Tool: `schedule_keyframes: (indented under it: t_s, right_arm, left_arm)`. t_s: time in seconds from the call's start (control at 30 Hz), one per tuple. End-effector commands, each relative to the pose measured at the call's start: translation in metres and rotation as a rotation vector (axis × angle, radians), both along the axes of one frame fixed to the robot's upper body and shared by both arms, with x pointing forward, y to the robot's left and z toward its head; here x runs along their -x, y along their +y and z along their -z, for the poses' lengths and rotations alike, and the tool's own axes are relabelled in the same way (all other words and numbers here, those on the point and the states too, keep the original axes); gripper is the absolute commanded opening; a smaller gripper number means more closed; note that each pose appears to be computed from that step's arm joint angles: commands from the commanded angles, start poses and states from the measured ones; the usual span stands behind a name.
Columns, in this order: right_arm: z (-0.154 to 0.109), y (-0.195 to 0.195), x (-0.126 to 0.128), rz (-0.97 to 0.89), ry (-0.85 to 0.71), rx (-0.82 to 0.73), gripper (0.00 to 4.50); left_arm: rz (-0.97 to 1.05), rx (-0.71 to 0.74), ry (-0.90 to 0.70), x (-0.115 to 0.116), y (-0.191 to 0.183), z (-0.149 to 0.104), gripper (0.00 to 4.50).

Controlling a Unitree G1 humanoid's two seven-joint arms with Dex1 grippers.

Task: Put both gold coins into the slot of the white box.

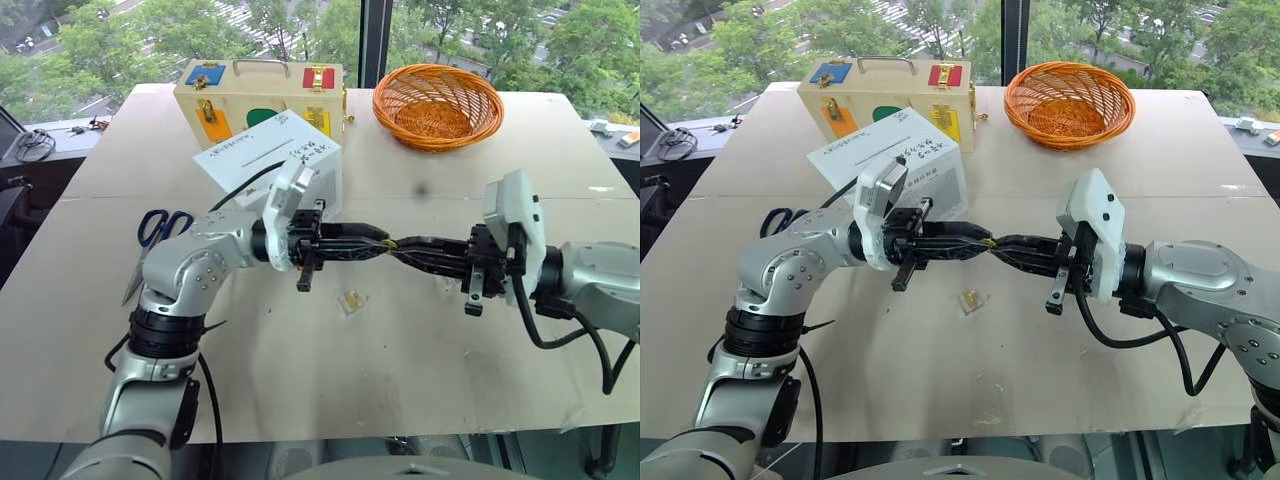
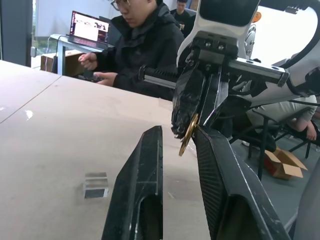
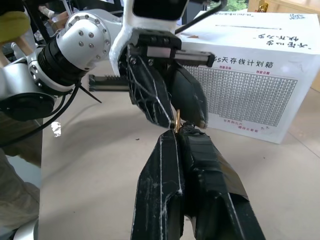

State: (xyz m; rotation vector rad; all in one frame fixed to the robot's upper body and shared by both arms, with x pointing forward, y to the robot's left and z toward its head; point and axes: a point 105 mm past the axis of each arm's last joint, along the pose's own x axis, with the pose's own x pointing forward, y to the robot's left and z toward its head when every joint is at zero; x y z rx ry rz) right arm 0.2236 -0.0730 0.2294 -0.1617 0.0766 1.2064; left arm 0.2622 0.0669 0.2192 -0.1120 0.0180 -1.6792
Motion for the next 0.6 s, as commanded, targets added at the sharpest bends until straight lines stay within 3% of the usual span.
schedule_keyframes:
  t_s: [0.03,0.33,0.43,0.6]
  right_arm:
    - [-0.007,0.004,0.008,-0.040,-0.039,-0.016,0.00]
    - [-0.008,0.002,0.006,-0.025,-0.050,-0.033,0.00]
    - [-0.012,-0.003,0.005,-0.016,-0.036,-0.073,1.01]
    - [-0.012,-0.019,-0.001,0.069,-0.063,-0.054,3.24]
  left_arm:
    - [0.020,0.005,-0.030,0.004,-0.004,-0.008,0.04]
    - [0.024,0.000,-0.024,0.006,-0.001,-0.005,0.04]
    - [-0.001,0.017,-0.015,0.004,0.002,-0.010,0.00]
    - [-0.086,0.039,-0.009,-0.004,0.014,-0.021,0.00]
